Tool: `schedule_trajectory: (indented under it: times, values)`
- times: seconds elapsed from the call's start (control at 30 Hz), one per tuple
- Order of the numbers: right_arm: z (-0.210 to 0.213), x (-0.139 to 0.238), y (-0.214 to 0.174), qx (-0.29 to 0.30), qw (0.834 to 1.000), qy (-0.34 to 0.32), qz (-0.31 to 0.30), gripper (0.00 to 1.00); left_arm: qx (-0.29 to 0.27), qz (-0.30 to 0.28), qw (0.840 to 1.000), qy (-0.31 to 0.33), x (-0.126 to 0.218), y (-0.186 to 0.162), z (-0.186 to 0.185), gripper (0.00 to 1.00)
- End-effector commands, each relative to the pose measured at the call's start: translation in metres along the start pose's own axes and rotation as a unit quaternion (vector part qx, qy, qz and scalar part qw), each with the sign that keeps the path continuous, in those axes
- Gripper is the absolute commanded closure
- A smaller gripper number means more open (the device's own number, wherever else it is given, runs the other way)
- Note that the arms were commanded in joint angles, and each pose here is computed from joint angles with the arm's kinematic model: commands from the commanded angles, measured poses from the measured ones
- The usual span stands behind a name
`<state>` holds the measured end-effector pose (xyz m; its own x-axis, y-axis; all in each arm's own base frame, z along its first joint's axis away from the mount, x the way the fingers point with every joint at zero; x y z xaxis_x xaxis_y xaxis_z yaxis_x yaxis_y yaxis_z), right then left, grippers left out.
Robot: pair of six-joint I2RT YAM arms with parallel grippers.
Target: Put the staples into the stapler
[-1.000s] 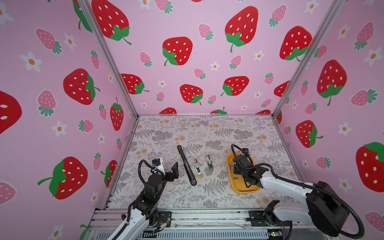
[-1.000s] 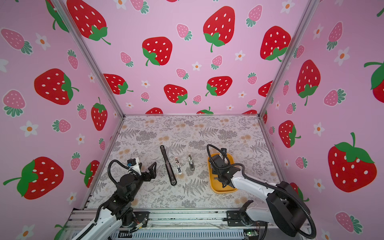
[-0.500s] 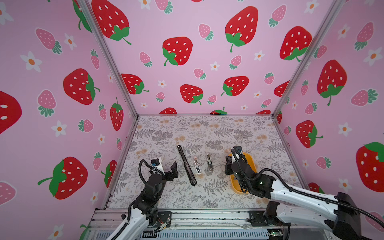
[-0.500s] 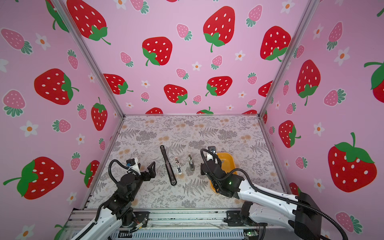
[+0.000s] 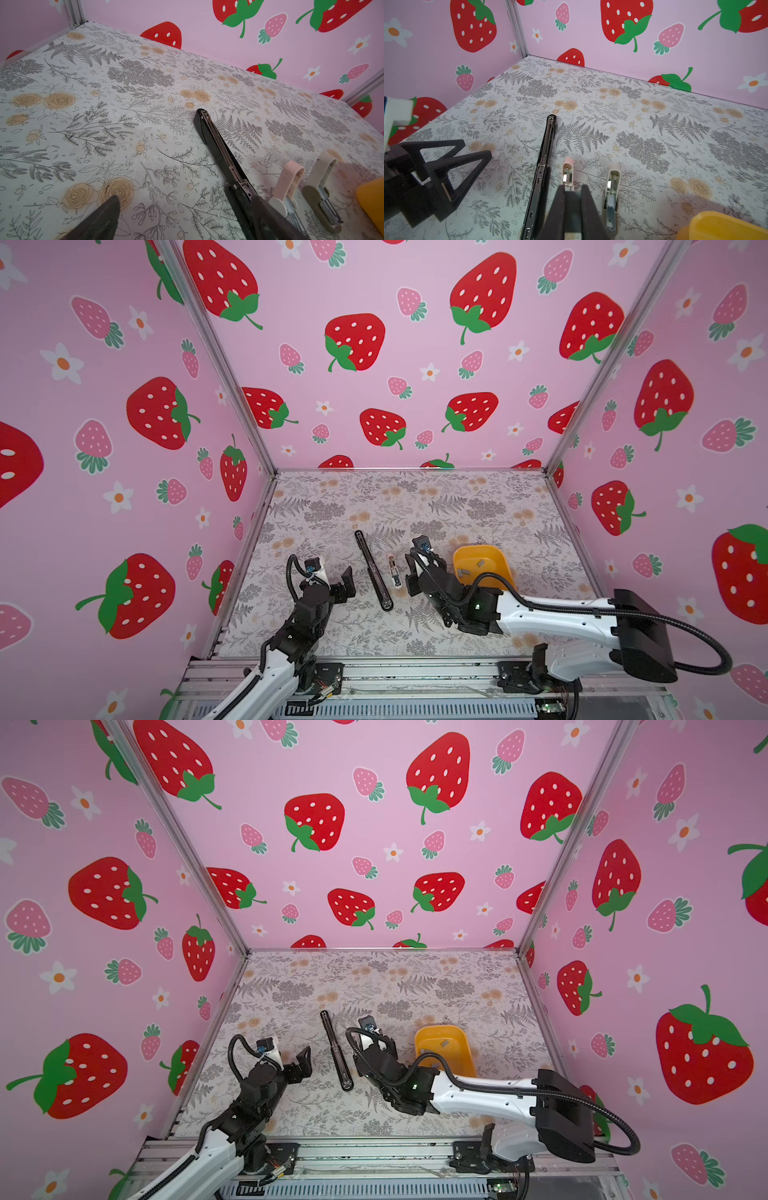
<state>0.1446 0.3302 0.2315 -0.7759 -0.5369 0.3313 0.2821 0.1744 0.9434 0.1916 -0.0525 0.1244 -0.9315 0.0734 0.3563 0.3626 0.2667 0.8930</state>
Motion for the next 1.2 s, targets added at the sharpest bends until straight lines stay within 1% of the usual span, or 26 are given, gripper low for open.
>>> schedule_trajectory:
  times: [0.0, 0.17, 0.3, 0.47, 0.6, 0.8, 0.9, 1.17]
  values:
    - [0.017, -0.008, 0.001, -0.003, 0.999, 0.040, -0.005, 0.91, 0.012, -0.015, 1.000, 0.007, 0.001, 0.016, -0.004, 0.01]
    - [0.032, -0.022, -0.014, -0.004, 0.998, 0.066, 0.020, 0.92, 0.008, -0.009, 1.000, 0.013, -0.001, 0.018, -0.005, 0.01]
    - [0.036, -0.028, -0.024, -0.016, 0.997, 0.064, 0.038, 0.97, 0.008, -0.011, 1.000, 0.014, -0.001, 0.018, -0.004, 0.01]
    - [0.043, -0.030, -0.036, -0.020, 0.996, 0.073, 0.045, 0.97, 0.012, -0.018, 1.000, 0.012, 0.002, 0.018, -0.003, 0.01]
    - [0.047, -0.040, -0.045, -0.011, 0.997, 0.057, 0.058, 0.97, 0.013, -0.021, 1.000, 0.010, 0.003, 0.018, -0.002, 0.01]
    - [0.051, -0.052, -0.062, -0.036, 0.996, 0.043, 0.065, 0.97, 0.010, -0.020, 1.000, 0.003, 0.002, 0.018, -0.004, 0.01]
    - [0.055, -0.056, -0.068, -0.044, 0.995, 0.050, 0.069, 0.97, 0.009, -0.019, 1.000, 0.003, 0.001, 0.018, -0.005, 0.01]
    - [0.062, -0.055, -0.077, -0.040, 0.995, 0.053, 0.077, 0.97, 0.010, -0.020, 1.000, 0.001, 0.002, 0.018, -0.005, 0.01]
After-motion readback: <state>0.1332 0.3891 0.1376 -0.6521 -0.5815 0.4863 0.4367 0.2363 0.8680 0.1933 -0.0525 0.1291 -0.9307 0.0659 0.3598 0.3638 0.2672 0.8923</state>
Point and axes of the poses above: each gripper's point midway between its finger pads, its own x axis back along the fingers, its own z axis along the line the jaws close on, y = z × x, the point moved 7 cm from there along x, back along the fingers, and after that the axes turned 1 degree about x, right-handed, at the moved point
